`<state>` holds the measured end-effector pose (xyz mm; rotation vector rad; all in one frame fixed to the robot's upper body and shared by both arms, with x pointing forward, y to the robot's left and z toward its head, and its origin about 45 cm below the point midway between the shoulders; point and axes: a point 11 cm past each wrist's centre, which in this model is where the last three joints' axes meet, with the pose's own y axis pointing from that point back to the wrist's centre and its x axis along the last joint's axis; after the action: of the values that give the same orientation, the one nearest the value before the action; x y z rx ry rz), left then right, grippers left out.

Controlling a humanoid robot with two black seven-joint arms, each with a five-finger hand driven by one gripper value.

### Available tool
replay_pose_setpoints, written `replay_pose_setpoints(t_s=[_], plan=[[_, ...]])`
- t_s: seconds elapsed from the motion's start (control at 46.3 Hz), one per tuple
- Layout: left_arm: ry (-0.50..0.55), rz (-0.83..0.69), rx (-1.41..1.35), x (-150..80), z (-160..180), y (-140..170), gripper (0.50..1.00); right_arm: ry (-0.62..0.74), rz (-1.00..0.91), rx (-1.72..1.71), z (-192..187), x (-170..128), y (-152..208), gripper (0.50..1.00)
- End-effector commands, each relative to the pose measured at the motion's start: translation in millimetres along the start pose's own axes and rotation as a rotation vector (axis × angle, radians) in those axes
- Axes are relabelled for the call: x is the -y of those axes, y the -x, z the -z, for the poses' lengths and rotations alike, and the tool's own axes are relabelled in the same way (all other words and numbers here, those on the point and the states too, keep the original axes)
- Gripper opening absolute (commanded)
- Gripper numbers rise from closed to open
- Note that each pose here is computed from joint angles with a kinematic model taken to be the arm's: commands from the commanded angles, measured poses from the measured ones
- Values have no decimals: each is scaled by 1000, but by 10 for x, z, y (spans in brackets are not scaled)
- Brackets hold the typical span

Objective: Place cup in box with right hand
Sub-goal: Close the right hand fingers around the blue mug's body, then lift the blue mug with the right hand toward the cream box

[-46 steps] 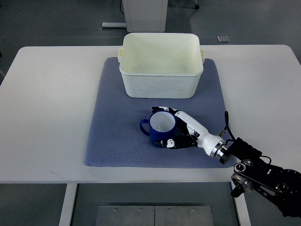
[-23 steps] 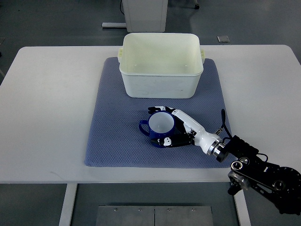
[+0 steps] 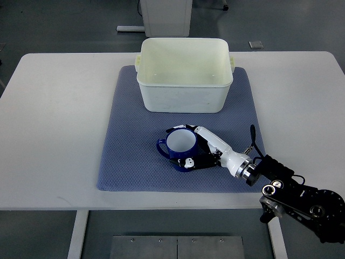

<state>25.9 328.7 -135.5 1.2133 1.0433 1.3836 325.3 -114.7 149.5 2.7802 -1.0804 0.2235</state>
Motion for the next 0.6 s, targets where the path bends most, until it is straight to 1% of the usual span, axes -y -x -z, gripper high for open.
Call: replay_pose_setpoints(t_s=[0.0,0.173,0.281,0.583], plan=[[0,0,0,0,1,0,1000,-1,-1,2,5,2,-1,500],[0,0,0,0,1,0,1000,1,-9,7,9,-16,-37,500],[2,0,-1,0,-9,0,1000,5,-29,11,10,-59,-127,500],[0,0,-1,0,0,0,1000,-89,-51,33,380,-189,-297,500]])
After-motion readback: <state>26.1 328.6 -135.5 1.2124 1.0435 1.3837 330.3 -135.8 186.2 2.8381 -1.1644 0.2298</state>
